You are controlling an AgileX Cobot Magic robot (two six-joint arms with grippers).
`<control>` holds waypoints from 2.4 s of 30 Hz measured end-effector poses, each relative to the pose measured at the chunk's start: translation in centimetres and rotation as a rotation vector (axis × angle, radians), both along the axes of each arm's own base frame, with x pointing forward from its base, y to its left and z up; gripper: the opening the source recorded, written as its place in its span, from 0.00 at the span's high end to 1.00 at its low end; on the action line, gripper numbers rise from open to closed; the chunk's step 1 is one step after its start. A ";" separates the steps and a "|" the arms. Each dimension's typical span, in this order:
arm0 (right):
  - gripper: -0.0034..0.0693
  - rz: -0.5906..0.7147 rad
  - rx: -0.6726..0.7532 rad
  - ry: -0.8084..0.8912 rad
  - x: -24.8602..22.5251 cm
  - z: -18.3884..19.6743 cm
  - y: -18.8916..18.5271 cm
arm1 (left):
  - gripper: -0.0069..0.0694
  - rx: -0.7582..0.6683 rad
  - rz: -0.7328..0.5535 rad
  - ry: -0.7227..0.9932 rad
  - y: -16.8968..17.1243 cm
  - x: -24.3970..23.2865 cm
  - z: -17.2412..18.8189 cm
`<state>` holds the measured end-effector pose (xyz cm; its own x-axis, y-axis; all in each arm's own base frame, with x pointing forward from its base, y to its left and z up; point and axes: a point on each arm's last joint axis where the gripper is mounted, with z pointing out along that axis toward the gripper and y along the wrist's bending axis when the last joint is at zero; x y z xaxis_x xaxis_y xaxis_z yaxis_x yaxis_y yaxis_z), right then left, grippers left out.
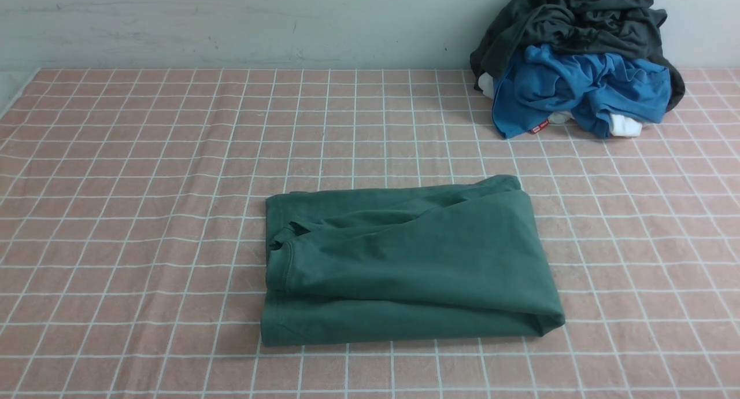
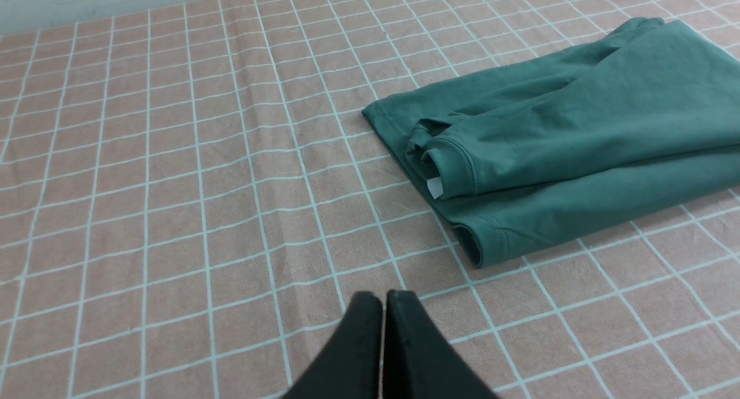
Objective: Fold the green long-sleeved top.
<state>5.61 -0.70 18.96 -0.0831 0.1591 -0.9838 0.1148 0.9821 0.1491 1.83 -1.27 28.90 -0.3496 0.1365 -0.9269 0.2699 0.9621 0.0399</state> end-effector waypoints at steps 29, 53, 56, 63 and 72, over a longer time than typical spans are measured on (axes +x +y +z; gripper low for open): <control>0.97 0.000 -0.010 0.087 -0.1 -0.7 0.0 | 0.91 -0.001 -0.001 0.001 0.0 0.0 0.0; 0.97 0.000 -0.010 0.087 -0.1 -0.7 0.1 | 0.91 -0.003 0.020 -0.051 0.1 0.5 -0.8; 0.97 0.000 -0.010 0.087 -0.1 -0.7 0.1 | 0.91 0.003 0.101 -0.183 0.5 1.4 -2.7; 0.97 0.000 -0.008 0.087 -0.1 -0.7 0.1 | 0.91 0.079 0.270 -0.202 1.4 3.2 -8.4; 0.97 0.000 -0.007 0.088 -0.1 -0.7 0.1 | 0.91 0.092 0.294 -0.127 1.6 3.5 -11.2</control>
<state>5.47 -0.64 18.22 -0.1689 0.1523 -0.9738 0.1271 0.9831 0.1317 5.30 0.35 17.68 -0.2691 0.1321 -0.9540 -0.0314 0.9888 0.1457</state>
